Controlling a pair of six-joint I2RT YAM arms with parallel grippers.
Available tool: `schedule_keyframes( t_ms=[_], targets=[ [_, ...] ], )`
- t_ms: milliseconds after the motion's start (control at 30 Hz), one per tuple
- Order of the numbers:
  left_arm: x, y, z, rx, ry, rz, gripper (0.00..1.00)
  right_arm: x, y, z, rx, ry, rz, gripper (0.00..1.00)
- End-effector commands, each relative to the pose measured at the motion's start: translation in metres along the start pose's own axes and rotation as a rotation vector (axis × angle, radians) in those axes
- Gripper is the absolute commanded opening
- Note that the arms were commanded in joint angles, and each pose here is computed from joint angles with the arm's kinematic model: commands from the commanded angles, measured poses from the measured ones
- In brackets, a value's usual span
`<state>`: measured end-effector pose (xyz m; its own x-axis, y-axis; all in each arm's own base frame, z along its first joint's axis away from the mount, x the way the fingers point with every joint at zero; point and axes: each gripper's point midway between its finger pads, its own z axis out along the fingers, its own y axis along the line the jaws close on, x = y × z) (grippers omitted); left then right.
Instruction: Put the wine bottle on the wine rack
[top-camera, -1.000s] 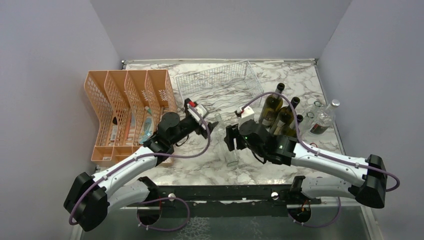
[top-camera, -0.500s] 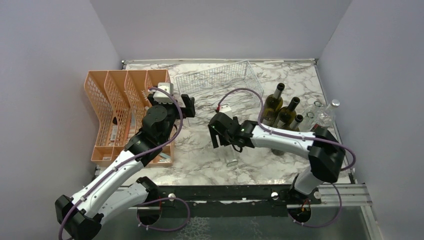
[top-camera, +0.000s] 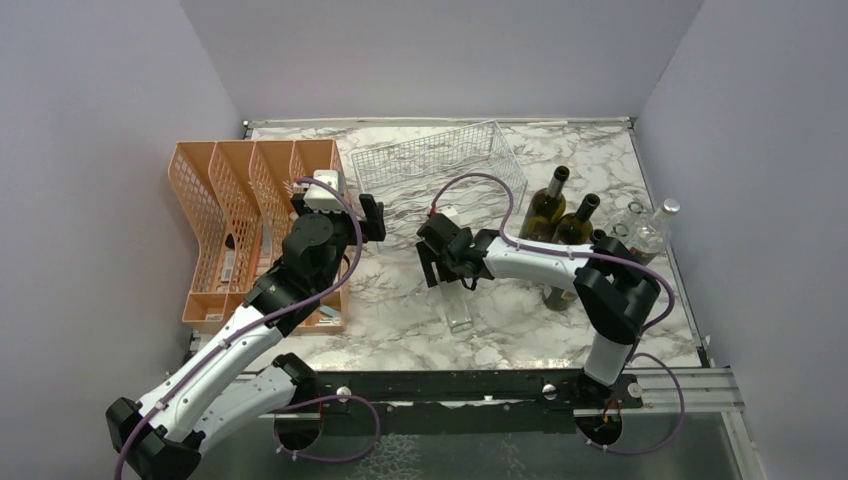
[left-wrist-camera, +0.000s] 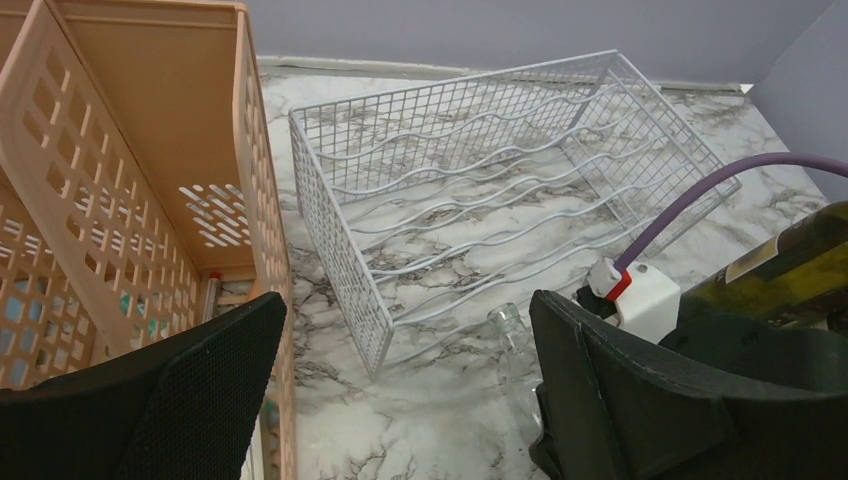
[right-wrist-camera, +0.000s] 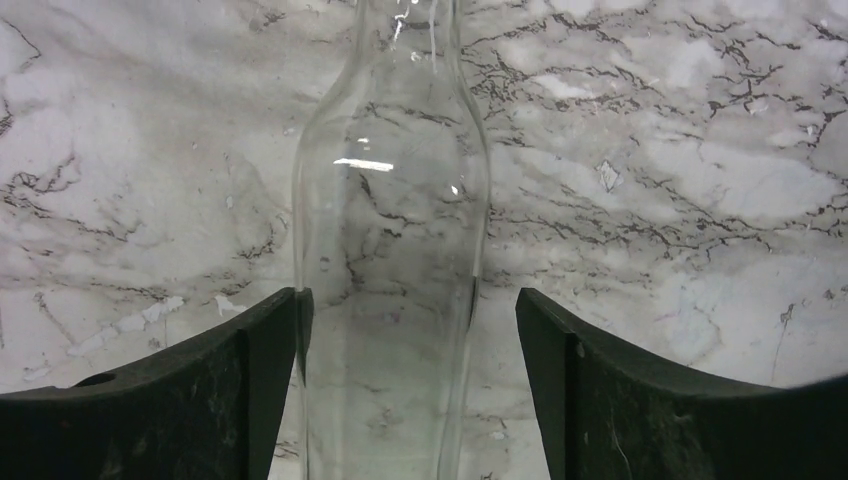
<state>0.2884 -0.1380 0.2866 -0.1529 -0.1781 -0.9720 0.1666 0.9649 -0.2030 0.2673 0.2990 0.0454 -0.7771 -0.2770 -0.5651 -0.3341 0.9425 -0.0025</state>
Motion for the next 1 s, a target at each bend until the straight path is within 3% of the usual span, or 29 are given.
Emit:
schedule_keyframes(
  t_ms=[0,100,233,400,500,733,967],
  targets=[
    [-0.007,-0.004,0.001,0.017,-0.004,-0.001,0.99,-0.023,0.013,0.009,-0.08,-0.041,-0.049,0.8],
    [-0.006,-0.007,0.002,0.026,-0.001,-0.003,0.99,-0.026,0.01,0.015,-0.089,-0.035,-0.06,0.76],
    [-0.005,-0.009,0.003,0.036,0.001,-0.006,0.99,-0.031,0.012,0.018,-0.107,-0.05,-0.097,0.62],
    [-0.002,-0.014,0.006,0.053,0.014,-0.02,0.99,-0.031,0.012,0.01,-0.132,-0.057,-0.114,0.3],
    [0.002,-0.02,0.007,0.078,0.027,-0.034,0.99,-0.033,0.011,-0.007,-0.165,-0.086,-0.117,0.17],
    [0.003,-0.034,0.005,0.156,0.03,-0.052,0.99,-0.04,0.008,-0.07,-0.315,-0.247,-0.165,0.1],
    [-0.006,-0.064,-0.003,0.334,-0.005,-0.062,0.99,-0.066,0.008,-0.138,-0.458,-0.527,-0.112,0.08]
  ],
)
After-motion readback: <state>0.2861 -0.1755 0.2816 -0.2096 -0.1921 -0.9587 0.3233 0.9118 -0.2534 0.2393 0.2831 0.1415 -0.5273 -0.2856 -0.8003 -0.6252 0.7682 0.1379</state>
